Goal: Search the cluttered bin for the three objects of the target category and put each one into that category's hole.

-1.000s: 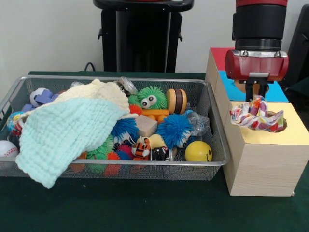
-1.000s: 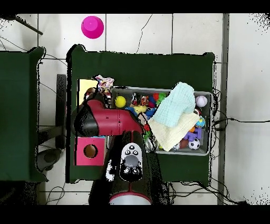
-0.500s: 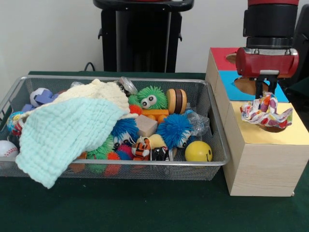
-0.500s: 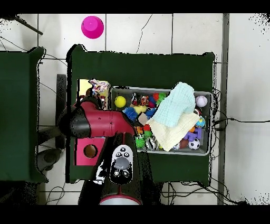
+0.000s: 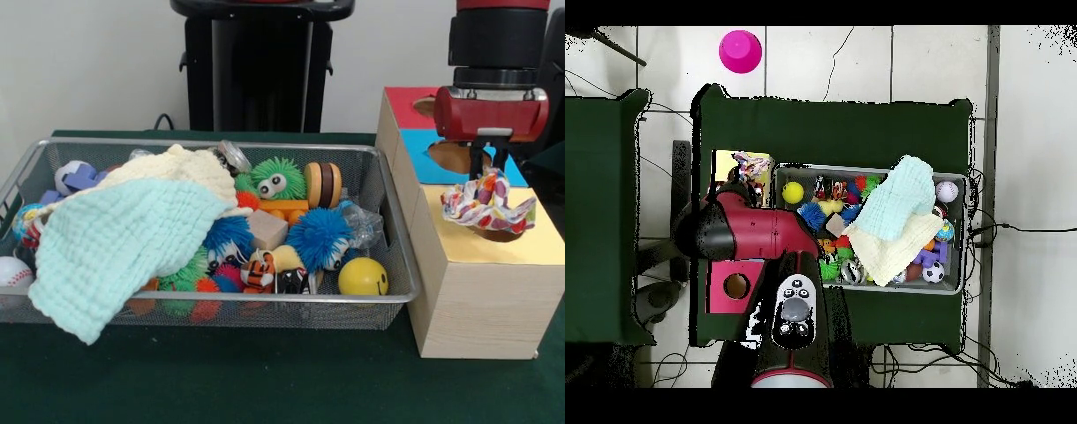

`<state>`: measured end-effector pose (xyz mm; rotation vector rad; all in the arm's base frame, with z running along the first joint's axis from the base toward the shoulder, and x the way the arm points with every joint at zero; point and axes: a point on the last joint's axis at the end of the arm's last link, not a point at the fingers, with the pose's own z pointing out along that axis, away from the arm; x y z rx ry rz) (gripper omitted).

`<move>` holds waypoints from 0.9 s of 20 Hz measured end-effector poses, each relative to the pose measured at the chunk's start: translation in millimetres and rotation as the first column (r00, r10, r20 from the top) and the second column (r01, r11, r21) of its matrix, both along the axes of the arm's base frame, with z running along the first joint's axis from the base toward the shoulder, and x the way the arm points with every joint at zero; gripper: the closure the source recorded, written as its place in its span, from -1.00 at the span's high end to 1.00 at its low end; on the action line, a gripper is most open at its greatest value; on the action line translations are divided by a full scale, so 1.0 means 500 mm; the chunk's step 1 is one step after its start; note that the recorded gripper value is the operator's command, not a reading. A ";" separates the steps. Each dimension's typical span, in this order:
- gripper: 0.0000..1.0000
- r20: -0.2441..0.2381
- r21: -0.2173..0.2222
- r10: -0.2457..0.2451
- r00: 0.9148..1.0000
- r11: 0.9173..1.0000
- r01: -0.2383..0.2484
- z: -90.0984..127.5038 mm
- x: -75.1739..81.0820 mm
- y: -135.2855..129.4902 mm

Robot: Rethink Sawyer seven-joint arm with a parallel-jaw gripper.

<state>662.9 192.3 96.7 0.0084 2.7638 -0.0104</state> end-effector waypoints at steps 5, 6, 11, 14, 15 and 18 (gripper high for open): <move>-1.00 -0.005 0.011 -0.018 1.000 1.000 0.018 0.000 0.000 0.000; -1.00 -0.006 0.015 -0.025 1.000 1.000 0.025 0.001 0.001 0.000; -1.00 -0.011 0.029 -0.047 0.999 0.998 0.047 0.002 0.003 0.002; -1.00 -0.016 0.046 -0.063 0.998 0.997 0.063 0.002 0.006 0.005; -1.00 -0.017 0.049 -0.066 0.998 0.997 0.066 0.001 0.006 0.005; -1.00 -0.029 0.073 -0.089 0.996 0.993 0.091 -0.002 0.008 0.006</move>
